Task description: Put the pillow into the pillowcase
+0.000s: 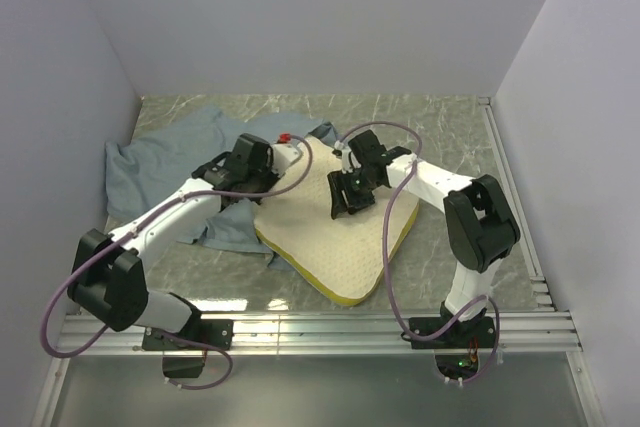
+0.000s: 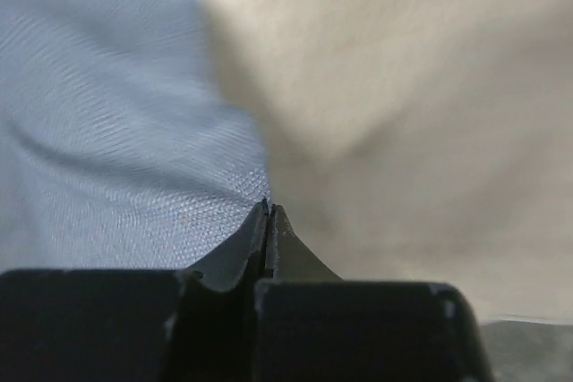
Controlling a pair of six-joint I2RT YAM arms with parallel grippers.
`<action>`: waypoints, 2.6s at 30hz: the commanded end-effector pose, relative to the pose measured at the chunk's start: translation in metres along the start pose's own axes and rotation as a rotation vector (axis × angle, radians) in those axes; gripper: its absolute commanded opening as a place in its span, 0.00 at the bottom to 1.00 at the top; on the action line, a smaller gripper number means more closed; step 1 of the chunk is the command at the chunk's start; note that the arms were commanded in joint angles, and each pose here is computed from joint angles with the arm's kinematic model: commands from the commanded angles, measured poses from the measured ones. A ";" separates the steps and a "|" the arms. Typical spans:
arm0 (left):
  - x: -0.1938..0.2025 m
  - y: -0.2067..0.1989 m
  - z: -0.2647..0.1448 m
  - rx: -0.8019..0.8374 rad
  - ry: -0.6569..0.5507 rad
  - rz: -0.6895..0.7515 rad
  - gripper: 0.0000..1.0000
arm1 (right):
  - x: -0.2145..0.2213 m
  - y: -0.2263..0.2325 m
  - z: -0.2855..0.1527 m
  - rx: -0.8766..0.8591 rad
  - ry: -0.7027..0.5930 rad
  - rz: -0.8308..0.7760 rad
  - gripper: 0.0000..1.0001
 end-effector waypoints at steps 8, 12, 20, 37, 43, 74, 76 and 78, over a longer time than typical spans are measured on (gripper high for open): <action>-0.059 -0.196 -0.040 0.720 -0.186 0.051 0.00 | -0.001 0.020 0.006 -0.172 0.034 0.053 0.57; -0.039 -0.210 -0.022 0.779 -0.138 0.026 0.00 | -0.002 0.020 -0.004 -0.197 0.015 0.066 0.56; -0.066 -0.124 -0.053 0.642 -0.281 -0.063 0.62 | -0.021 -0.007 -0.064 -0.115 -0.158 -0.016 0.71; -0.198 0.006 0.098 0.004 -0.321 -0.219 0.77 | -0.045 -0.123 -0.085 0.262 -0.235 0.174 0.83; -0.171 0.017 0.151 -0.094 -0.201 -0.190 0.76 | -0.027 -0.129 -0.076 0.247 -0.188 0.197 0.83; -0.157 0.009 0.206 -0.038 -0.159 -0.023 0.74 | -0.002 -0.107 -0.051 0.039 -0.064 0.209 0.74; -0.154 0.005 0.208 -0.003 -0.136 -0.020 0.72 | -0.001 -0.104 -0.050 0.013 -0.060 0.203 0.70; -0.150 0.000 0.210 0.025 -0.117 -0.025 0.66 | -0.001 -0.100 -0.049 -0.017 -0.057 0.202 0.61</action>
Point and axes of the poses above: each gripper's point midway between its finger pads, its own z axis out along the fingers, its own y axis along the line the jaws close on, x = y × z, the point moved 3 cm from there along -z, back along the fingers, and after that the axes turned 1 degree about -z, right-handed, at the moved point
